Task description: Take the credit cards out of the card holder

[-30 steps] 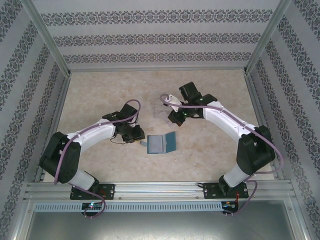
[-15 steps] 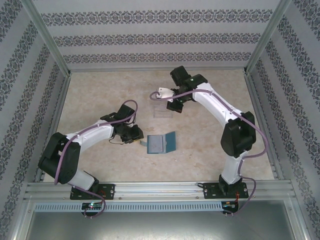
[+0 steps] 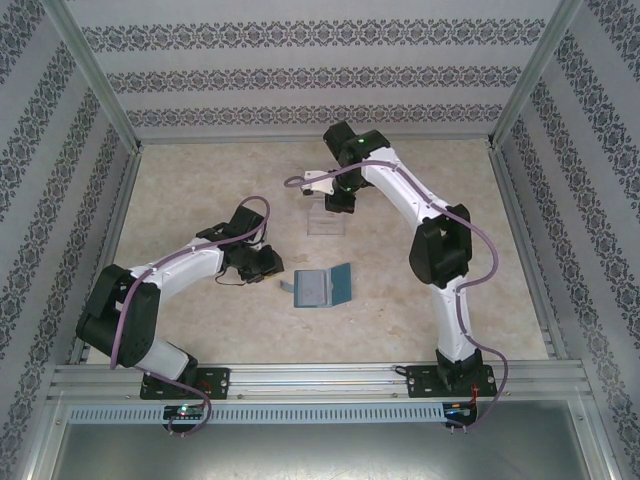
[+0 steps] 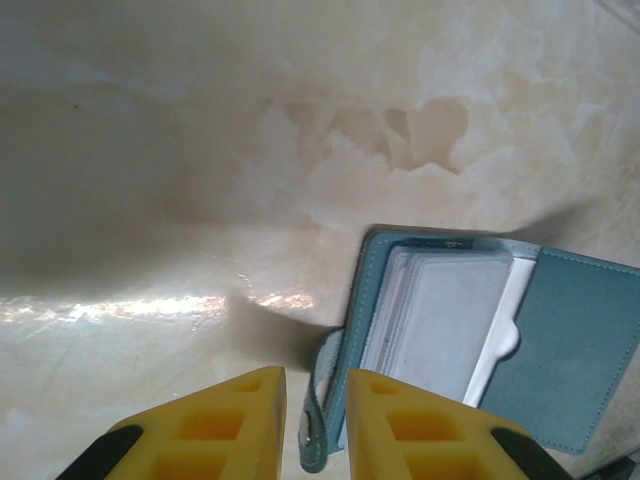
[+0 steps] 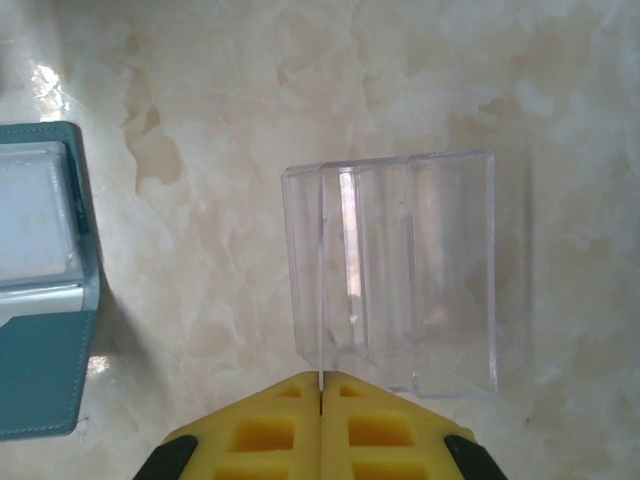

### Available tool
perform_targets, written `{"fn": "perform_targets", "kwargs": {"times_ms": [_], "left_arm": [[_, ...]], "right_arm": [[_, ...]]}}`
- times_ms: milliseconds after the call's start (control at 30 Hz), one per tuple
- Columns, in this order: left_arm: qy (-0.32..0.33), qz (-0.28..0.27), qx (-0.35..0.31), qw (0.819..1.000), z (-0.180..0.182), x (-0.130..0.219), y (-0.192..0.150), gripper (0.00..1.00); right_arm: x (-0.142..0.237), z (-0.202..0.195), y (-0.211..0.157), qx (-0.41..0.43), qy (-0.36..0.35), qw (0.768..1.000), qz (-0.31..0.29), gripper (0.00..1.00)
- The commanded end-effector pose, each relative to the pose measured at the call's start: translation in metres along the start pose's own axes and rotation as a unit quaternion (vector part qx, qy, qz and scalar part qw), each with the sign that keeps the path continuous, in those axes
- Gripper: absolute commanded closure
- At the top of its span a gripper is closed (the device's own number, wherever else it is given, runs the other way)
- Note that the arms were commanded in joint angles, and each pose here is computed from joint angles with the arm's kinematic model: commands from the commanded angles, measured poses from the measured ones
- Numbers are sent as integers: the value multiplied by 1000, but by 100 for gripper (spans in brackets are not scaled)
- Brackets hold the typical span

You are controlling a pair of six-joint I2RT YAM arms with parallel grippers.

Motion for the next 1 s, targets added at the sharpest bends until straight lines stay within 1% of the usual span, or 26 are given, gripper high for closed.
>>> {"fn": "perform_targets", "kwargs": {"times_ms": [0,167,300,600,967], "left_arm": [[-7,-13,14,1000,4,5,3,77],[-9,-12,17,1000,6,5,6,77],[-8,-12,18,1000,7,6,6,77],[-17,-7,20,1000,8,2,7,77],[-17,1,13,1000,10,2,7,78]], "right_arm": [[-10,3,-3,14,18,999,31,100],[-28,-8,-5,18,3,998,66,100],[-38,-10,-5,22,9,997,79,100],[-52,12,-7,27,63,993,98,100],[-64,31,-12,14,104,988,114,100]]}}
Point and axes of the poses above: each hand's point on the last joint's axis, 136 mm out from that joint toward the fingers, its own x axis back along the fingers, its own z axis along the line the jaws close on, y = z × x, the point moved 4 cm from there along x, back along the fingers, and after that the axes turned 3 degrees about -x, right-handed, at the moved point
